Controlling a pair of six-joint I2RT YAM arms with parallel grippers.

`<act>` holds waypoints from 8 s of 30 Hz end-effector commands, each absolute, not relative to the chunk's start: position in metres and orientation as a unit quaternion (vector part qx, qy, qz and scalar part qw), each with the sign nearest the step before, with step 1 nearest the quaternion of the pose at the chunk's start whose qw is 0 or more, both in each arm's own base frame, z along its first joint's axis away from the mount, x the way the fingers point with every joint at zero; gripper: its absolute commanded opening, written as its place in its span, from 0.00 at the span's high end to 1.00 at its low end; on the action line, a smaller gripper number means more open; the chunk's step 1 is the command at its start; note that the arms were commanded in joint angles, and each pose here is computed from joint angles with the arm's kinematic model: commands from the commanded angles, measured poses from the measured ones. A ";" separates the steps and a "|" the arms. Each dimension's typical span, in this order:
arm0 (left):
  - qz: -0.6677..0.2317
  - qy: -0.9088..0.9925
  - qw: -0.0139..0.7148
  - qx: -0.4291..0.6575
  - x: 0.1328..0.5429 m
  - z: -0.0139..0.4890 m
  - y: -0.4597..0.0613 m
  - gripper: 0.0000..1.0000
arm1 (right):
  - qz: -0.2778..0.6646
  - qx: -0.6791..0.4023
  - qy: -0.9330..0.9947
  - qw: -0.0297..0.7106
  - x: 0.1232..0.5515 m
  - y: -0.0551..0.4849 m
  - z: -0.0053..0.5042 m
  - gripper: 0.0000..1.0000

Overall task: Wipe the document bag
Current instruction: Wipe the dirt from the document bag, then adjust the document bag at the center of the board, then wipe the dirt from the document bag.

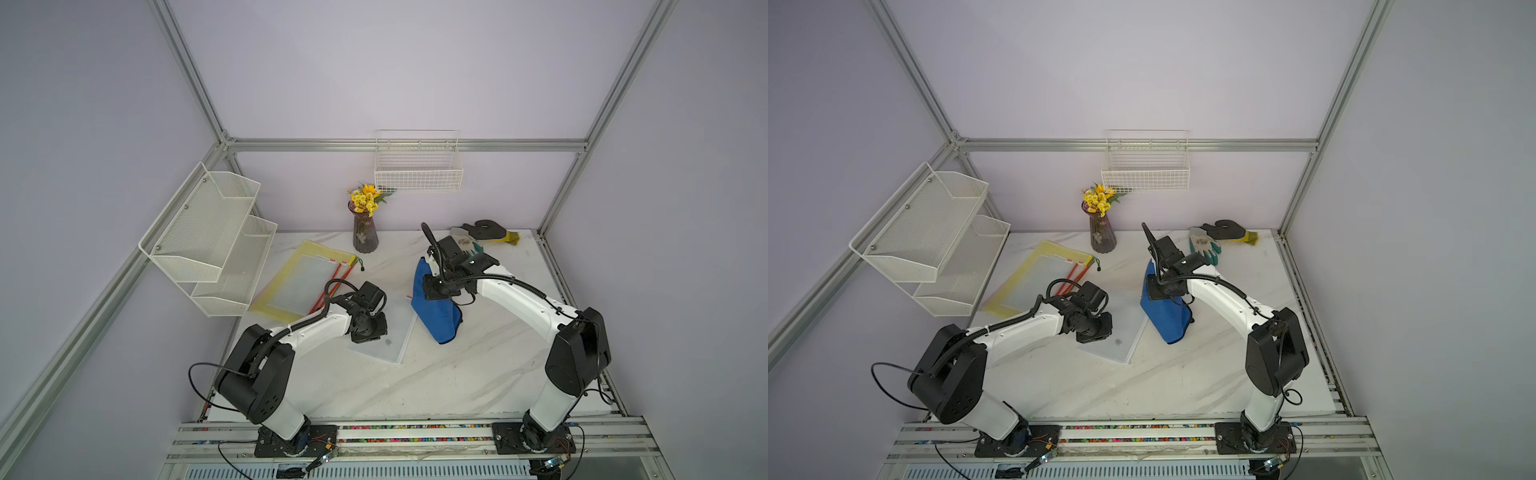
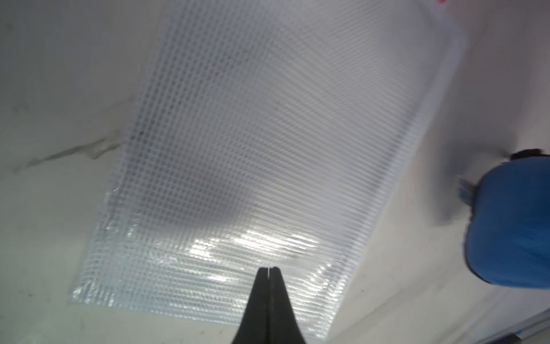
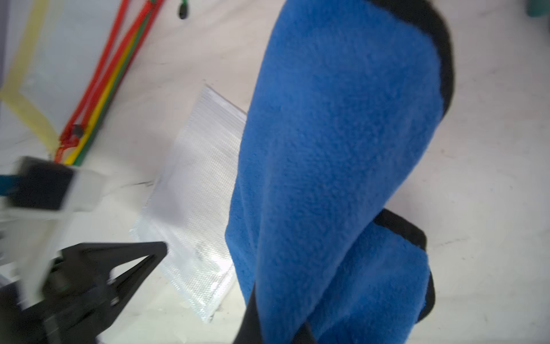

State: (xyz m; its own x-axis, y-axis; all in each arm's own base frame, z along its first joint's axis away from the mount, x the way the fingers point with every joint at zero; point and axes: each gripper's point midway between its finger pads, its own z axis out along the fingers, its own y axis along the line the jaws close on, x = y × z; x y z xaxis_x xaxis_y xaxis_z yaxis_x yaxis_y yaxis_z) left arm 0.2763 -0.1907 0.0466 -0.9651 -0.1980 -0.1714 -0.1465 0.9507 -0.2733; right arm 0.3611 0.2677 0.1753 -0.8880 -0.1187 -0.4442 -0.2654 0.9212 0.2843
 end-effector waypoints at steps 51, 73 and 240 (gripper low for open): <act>-0.068 0.991 0.039 -0.113 0.247 -0.023 -0.133 1.00 | 0.093 0.016 0.983 0.157 0.407 0.217 0.065 1.00; -0.068 0.992 0.034 -0.099 0.222 -0.019 -0.129 1.00 | 0.221 -0.063 0.965 0.127 0.426 0.360 0.025 1.00; -0.204 0.976 -0.069 -0.015 0.207 -0.025 -0.199 1.00 | 0.058 0.052 0.979 0.188 0.391 0.194 0.058 1.00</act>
